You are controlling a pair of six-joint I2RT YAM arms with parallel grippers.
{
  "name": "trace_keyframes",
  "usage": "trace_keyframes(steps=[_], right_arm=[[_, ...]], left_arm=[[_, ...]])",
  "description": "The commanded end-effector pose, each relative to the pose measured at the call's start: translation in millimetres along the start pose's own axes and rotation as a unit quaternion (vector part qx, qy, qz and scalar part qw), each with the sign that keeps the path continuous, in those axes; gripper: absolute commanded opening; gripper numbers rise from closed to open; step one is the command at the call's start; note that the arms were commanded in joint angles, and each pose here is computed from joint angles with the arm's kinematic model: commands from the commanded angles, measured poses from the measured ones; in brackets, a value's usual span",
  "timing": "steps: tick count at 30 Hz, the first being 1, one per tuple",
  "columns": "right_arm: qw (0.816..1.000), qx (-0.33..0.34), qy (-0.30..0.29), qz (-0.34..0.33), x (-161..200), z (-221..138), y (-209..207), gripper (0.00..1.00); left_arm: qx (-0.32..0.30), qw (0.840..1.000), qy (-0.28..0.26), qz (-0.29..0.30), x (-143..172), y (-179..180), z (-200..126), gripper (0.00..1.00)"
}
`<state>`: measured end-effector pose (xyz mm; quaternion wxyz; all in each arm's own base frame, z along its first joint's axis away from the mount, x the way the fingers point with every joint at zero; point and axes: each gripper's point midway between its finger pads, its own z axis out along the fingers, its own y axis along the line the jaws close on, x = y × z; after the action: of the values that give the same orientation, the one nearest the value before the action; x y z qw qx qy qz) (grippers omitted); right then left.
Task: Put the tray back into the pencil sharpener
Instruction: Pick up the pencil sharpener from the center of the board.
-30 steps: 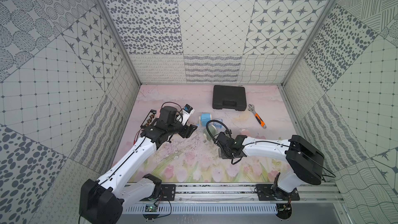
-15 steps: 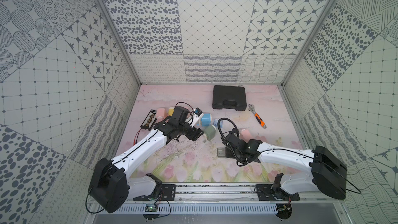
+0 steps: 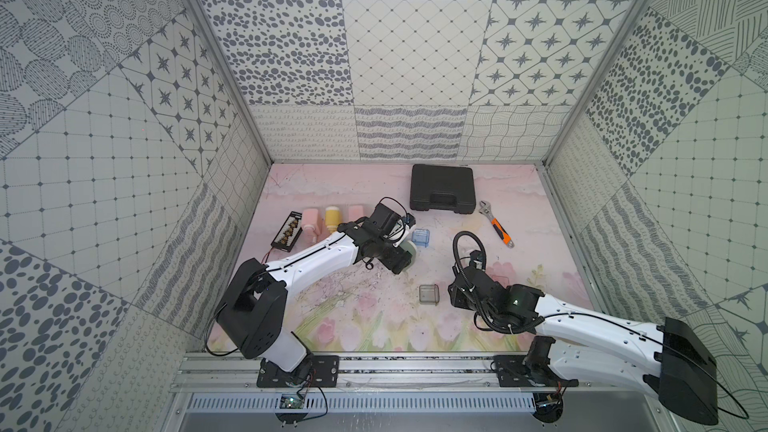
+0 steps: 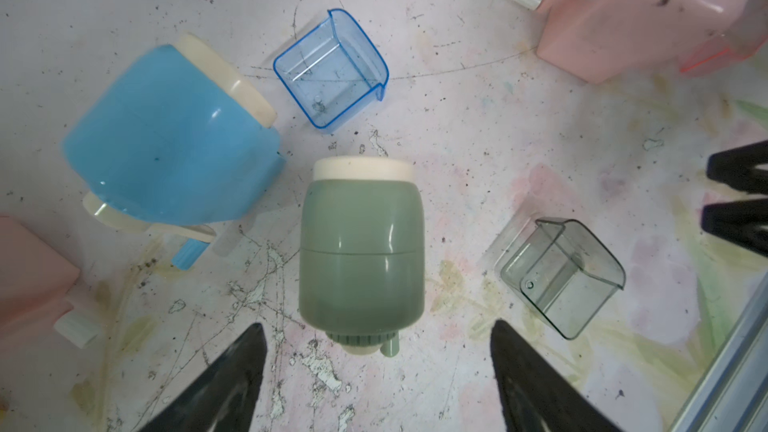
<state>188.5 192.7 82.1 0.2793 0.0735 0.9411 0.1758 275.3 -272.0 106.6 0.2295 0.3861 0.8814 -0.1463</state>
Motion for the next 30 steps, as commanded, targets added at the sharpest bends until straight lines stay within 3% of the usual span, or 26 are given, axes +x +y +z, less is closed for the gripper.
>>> trace_keyframes(steps=[1,8,17,26,30], right_arm=[[1.0,0.006,-0.01,0.016,-1.7,0.2,-6.6,0.41],[1.0,0.009,-0.011,0.017,-0.9,-2.6,-11.8,0.41],[1.0,0.009,-0.009,0.02,1.5,-2.8,-14.6,0.41],[1.0,0.005,-0.012,0.02,-1.3,-7.0,-12.9,0.4],[1.0,-0.002,-0.012,0.019,-1.9,-7.3,-11.1,0.41]], left_arm=[[-0.042,0.998,0.017,-0.032,0.3,7.3,12.6,0.84],[-0.05,0.998,0.048,-0.014,2.2,12.5,33.7,0.77],[-0.041,0.997,0.062,0.008,3.4,11.7,47.9,0.56],[-0.038,0.997,0.049,0.054,14.2,8.8,29.5,0.35],[-0.015,0.993,0.015,0.117,16.7,-2.9,9.3,0.27]])
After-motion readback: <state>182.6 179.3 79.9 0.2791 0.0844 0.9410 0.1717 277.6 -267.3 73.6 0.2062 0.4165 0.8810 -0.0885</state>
